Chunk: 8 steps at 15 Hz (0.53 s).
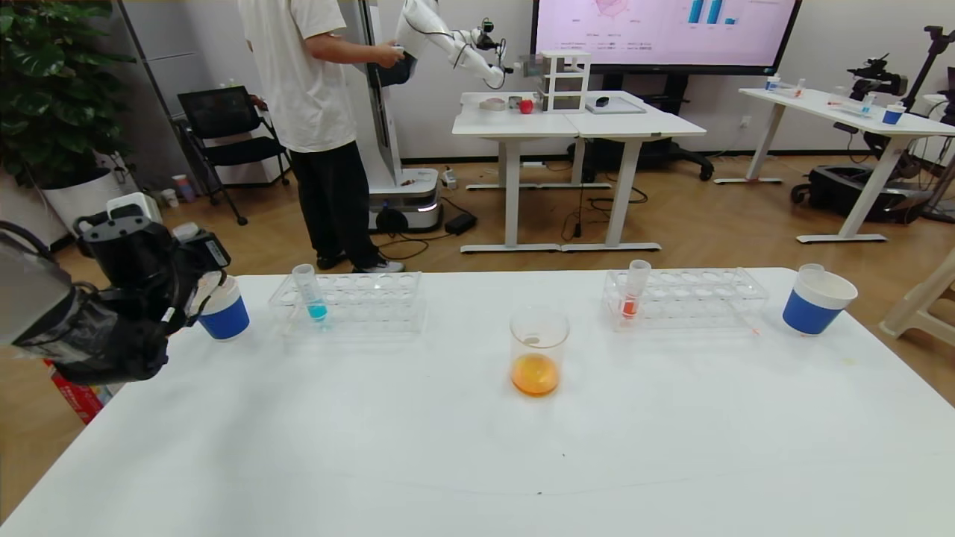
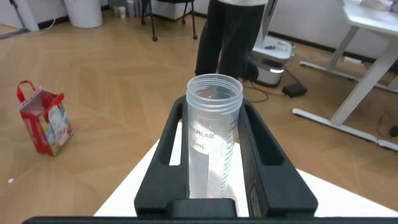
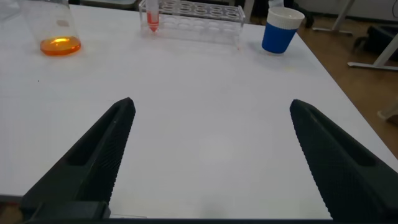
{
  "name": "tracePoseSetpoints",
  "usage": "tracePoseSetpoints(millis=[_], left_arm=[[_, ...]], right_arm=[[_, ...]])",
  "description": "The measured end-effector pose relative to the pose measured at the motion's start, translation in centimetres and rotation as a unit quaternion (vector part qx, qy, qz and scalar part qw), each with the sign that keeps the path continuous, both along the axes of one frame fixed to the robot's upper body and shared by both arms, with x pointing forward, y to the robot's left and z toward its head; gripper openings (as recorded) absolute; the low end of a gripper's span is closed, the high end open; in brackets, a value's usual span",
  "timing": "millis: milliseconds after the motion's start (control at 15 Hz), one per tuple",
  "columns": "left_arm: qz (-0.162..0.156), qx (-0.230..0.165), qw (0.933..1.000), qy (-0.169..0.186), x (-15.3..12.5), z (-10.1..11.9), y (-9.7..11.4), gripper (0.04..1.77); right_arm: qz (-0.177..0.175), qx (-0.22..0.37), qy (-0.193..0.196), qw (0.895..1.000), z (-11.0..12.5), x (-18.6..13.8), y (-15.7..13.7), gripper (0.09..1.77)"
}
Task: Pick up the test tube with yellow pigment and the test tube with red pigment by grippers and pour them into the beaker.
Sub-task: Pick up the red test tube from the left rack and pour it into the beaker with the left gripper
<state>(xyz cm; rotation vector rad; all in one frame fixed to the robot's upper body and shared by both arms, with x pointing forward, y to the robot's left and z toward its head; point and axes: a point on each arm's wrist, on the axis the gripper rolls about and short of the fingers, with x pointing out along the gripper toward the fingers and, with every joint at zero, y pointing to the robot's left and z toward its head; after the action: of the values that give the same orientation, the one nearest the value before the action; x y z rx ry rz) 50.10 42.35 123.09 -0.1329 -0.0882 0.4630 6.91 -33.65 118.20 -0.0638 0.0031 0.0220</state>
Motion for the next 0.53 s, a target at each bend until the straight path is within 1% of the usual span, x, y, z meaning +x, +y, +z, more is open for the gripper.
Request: tracePoseSetpoints(millis=[200, 333, 533], left_arm=[[0.004, -0.005, 0.9998, 0.021, 0.0, -1.9, 0.4, 0.49], [0.006, -0.005, 0.9998, 0.020, 0.0, -2.6, 0.5, 0.49], [0.006, -0.008, 0.9995, 0.031, 0.0, -3.5, 0.6, 0.49]], right_arm=[[0.000, 0.000, 0.000, 1.000, 0.0, 0.0, 0.0, 1.74], [0.000, 0.000, 0.000, 1.000, 0.0, 0.0, 0.0, 1.74], [0.000, 0.000, 0.000, 1.000, 0.0, 0.0, 0.0, 1.74]])
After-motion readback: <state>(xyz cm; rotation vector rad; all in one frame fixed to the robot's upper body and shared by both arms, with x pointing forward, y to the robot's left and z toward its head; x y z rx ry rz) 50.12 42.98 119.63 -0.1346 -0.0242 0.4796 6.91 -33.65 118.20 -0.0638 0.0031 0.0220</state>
